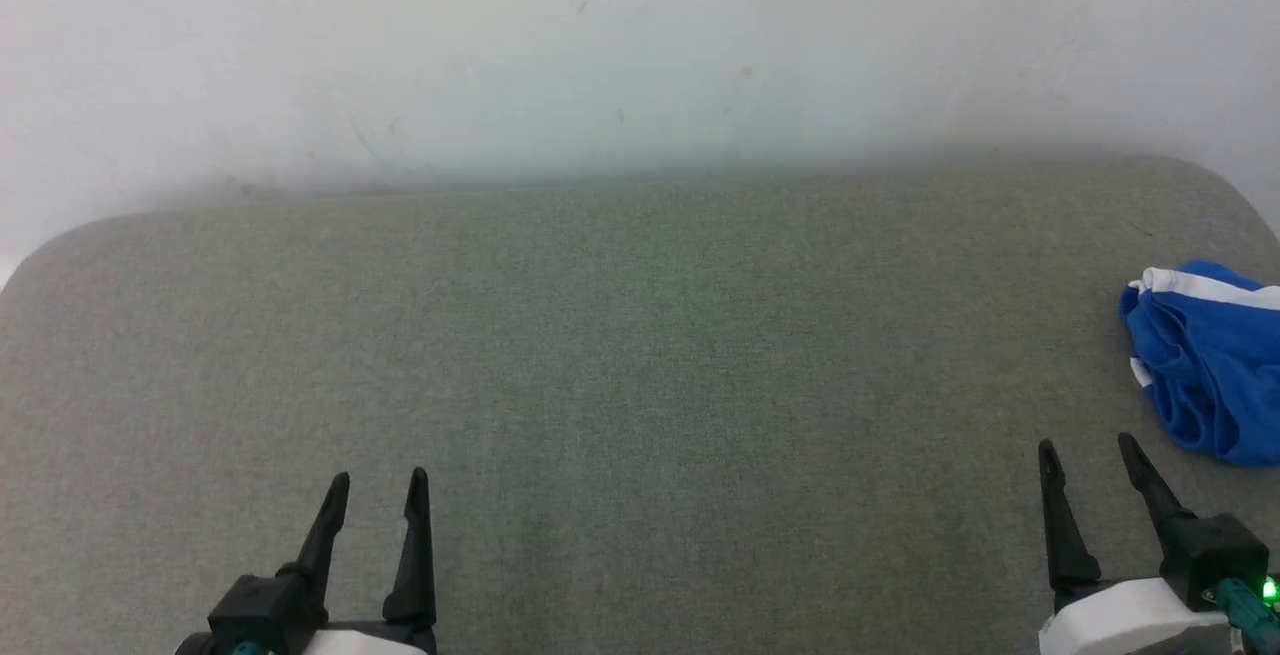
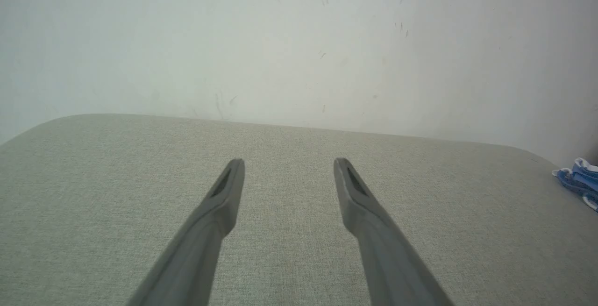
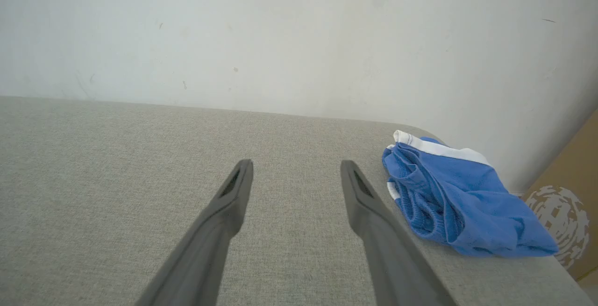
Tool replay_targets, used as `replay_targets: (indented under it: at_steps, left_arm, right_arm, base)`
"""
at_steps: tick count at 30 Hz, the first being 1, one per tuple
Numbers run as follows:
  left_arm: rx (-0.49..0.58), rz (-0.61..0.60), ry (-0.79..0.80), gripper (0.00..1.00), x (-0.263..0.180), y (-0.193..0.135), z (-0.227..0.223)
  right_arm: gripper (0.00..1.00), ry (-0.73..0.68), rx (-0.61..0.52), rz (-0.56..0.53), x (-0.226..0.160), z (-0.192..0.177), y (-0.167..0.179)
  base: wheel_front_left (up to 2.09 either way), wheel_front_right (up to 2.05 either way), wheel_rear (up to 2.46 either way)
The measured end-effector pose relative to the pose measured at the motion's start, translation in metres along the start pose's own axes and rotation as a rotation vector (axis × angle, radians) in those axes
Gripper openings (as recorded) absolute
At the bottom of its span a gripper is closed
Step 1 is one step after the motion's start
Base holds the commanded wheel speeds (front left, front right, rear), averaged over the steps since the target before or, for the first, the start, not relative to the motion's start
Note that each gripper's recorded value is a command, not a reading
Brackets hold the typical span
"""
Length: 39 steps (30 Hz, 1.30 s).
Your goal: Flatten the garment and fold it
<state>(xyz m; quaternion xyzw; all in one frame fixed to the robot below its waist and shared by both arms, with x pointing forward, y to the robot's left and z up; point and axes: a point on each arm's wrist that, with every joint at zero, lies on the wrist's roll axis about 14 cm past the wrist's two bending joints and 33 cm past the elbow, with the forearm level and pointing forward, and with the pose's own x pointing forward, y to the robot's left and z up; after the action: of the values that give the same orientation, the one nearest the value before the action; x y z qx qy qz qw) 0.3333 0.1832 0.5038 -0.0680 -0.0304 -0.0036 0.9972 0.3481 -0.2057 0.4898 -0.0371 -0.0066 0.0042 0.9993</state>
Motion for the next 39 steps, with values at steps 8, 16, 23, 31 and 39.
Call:
replay_targets:
  at_steps: [8,16,23,31,39]
  left_arm:
    - [-0.017,0.009,0.006,1.00,0.0007,0.0038,-0.0029]
    - [-0.019,0.006,0.009,0.00,0.0010,0.0027,-0.0034]
    - [-0.017,0.006,0.019,0.00,0.0018,0.0019,-0.0044]
    - [0.005,0.001,0.032,0.00,0.0023,0.0012,-0.0057]
    - [0.016,0.001,0.037,0.00,0.0041,0.0005,-0.0053]
  right_arm:
    - [1.00,0.010,0.000,0.004,0.0025,-0.0041,0.0012]
    - [0.00,0.013,-0.001,0.005,0.0025,-0.0048,0.0011]
    - [0.00,0.024,-0.001,0.011,0.0025,-0.0055,0.0032]
    - [0.00,0.024,-0.001,0.018,0.0032,-0.0034,0.0058]
    - [0.00,0.029,0.000,0.024,0.0041,-0.0019,0.0077]
  base:
    - [0.00,0.00,0.00]
    - [0.00,0.00,0.00]
    - [0.00,0.00,0.00]
    - [0.00,0.00,0.00]
    - [0.00,0.00,0.00]
